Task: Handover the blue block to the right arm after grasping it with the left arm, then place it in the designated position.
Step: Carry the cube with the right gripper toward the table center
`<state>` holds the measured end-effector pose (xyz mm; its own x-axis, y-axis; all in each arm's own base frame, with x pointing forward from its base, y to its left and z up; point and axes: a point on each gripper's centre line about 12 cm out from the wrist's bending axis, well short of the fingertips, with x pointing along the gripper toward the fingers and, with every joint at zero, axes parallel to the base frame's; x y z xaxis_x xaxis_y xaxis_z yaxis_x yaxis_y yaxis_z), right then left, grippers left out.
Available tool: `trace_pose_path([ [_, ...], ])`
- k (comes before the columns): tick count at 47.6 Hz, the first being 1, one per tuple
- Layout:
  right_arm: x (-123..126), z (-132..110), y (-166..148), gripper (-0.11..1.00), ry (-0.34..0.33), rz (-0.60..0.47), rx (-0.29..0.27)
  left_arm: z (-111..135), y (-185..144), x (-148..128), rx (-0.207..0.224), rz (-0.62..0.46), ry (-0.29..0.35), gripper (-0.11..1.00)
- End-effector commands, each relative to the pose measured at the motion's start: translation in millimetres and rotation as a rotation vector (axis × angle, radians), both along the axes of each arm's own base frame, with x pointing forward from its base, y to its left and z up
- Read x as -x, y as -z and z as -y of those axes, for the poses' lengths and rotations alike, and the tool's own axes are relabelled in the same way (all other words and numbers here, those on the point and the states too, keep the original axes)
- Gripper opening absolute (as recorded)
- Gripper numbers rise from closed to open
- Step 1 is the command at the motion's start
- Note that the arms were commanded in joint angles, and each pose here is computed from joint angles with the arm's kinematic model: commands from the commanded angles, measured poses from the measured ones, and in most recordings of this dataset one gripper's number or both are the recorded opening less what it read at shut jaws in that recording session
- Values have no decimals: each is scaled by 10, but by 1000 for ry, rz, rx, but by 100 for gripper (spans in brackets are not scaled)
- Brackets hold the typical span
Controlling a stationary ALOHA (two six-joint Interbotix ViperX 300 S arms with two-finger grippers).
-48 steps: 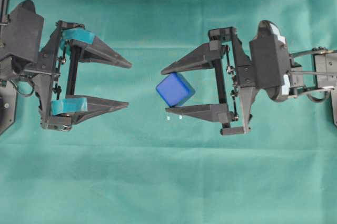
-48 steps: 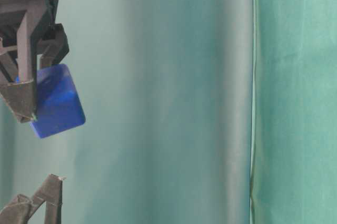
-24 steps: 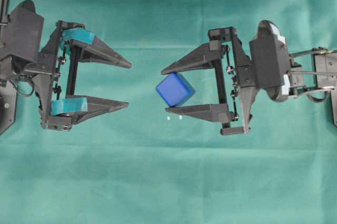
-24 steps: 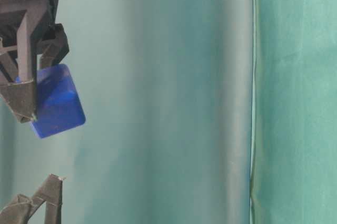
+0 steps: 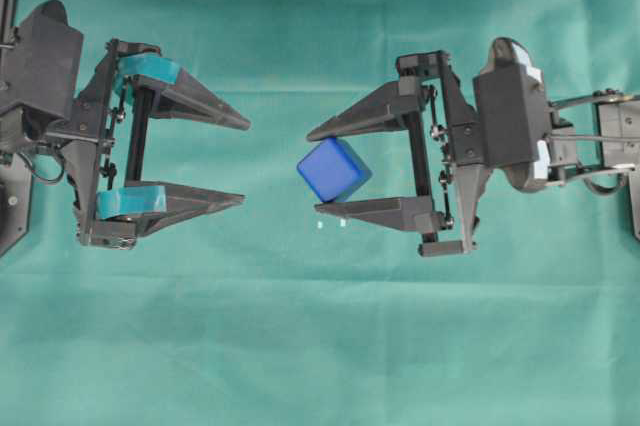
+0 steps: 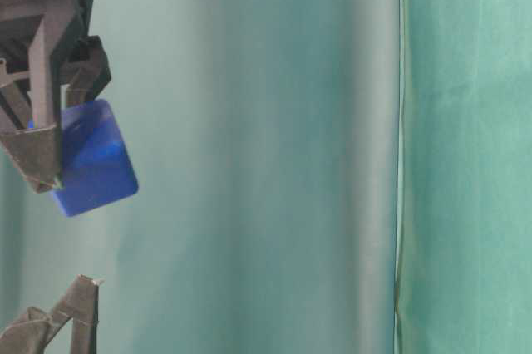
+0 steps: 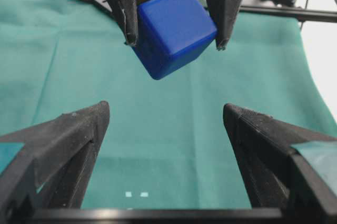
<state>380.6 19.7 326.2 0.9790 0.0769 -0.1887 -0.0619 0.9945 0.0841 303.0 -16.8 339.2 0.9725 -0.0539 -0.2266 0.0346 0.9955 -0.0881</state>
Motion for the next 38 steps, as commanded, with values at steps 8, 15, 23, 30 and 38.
trace_pose_path([
  [8,30,22,-161,64,24,2,-13,5,-94,1,2,28,2,100],
  [15,39,43,-96,64,48,-55,-19,5,-89,-3,1,26,2,100],
  [23,62,47,0,64,78,-137,-35,5,-89,-3,-2,26,2,100],
  [30,89,40,105,64,109,-221,-52,5,-94,1,-1,28,2,100],
  [38,125,53,240,64,158,-325,-77,5,-89,-3,0,26,2,100],
])
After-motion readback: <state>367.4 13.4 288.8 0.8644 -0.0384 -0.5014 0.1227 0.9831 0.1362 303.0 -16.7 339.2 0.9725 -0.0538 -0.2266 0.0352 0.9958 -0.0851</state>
